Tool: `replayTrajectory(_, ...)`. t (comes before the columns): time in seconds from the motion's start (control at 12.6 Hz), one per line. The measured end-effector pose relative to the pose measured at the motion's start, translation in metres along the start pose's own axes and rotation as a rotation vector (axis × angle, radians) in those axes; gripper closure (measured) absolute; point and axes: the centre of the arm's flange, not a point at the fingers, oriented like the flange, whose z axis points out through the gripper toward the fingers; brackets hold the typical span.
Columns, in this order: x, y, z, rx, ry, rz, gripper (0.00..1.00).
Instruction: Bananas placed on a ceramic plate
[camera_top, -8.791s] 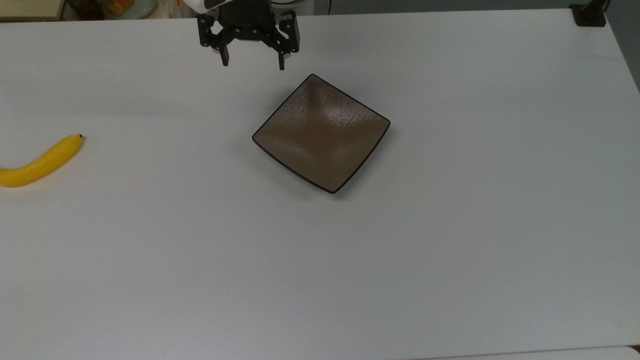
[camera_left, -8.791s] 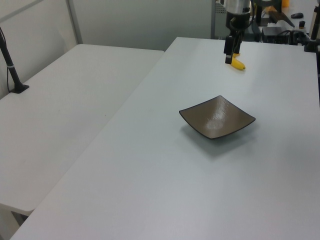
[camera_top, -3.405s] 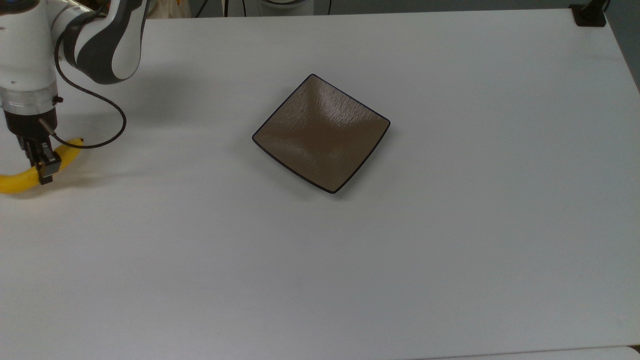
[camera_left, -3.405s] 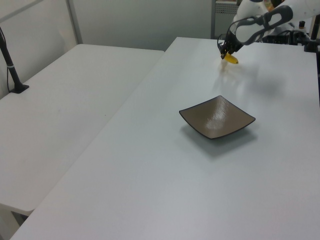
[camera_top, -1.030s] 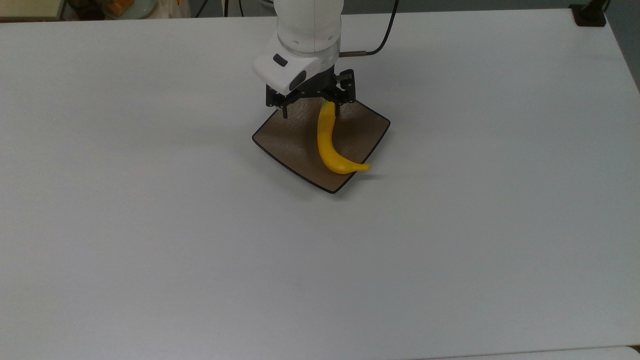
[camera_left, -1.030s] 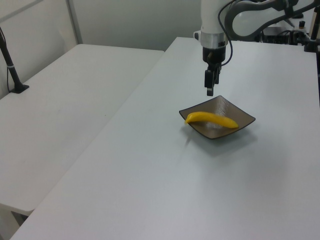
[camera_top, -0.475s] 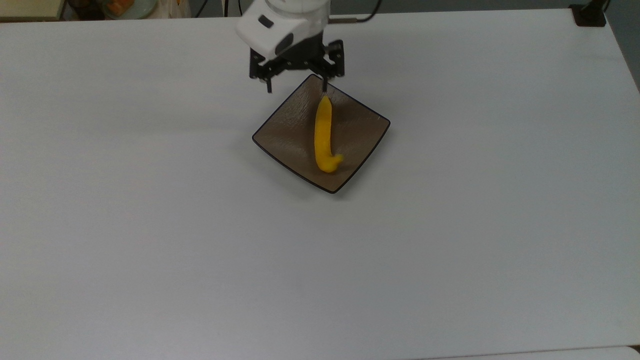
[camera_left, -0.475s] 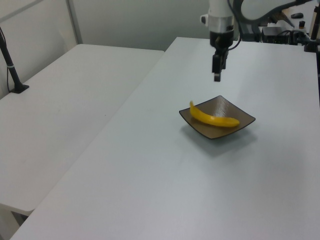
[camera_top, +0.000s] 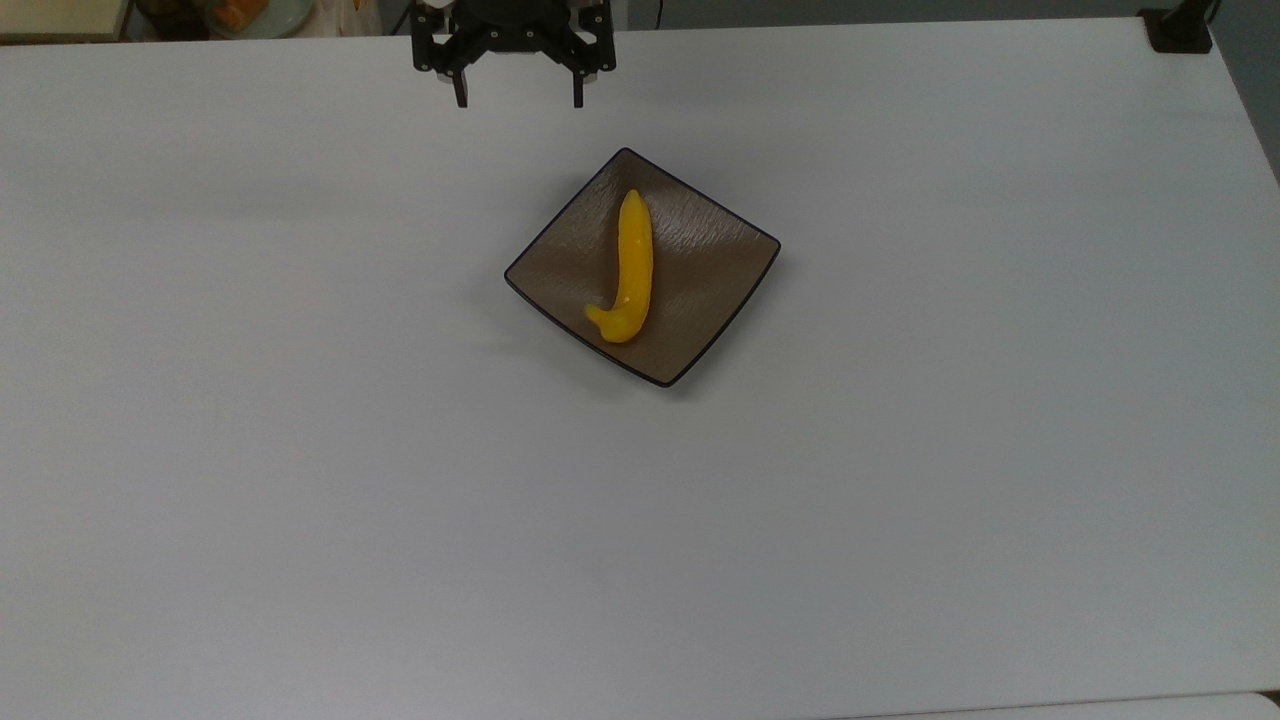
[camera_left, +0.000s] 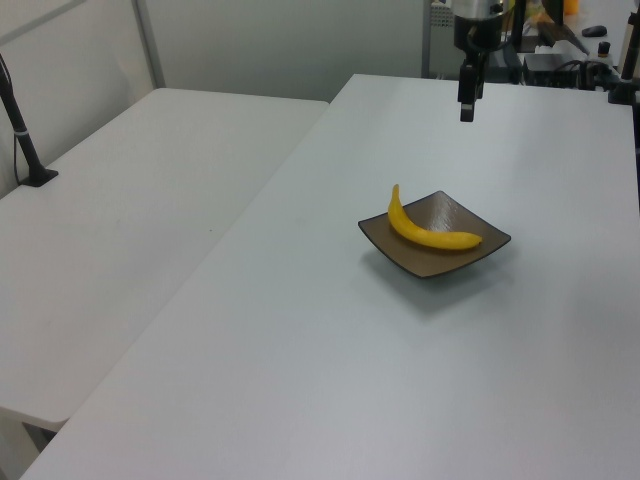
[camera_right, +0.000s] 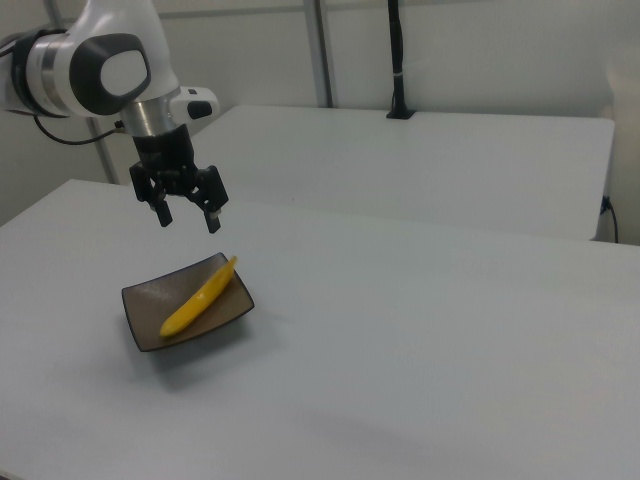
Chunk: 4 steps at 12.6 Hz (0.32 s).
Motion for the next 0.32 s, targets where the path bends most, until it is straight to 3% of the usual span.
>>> replayTrajectory(0.32,-0.0032,-0.0015,0.0069,0.001,-0.015,-0.002,0.0)
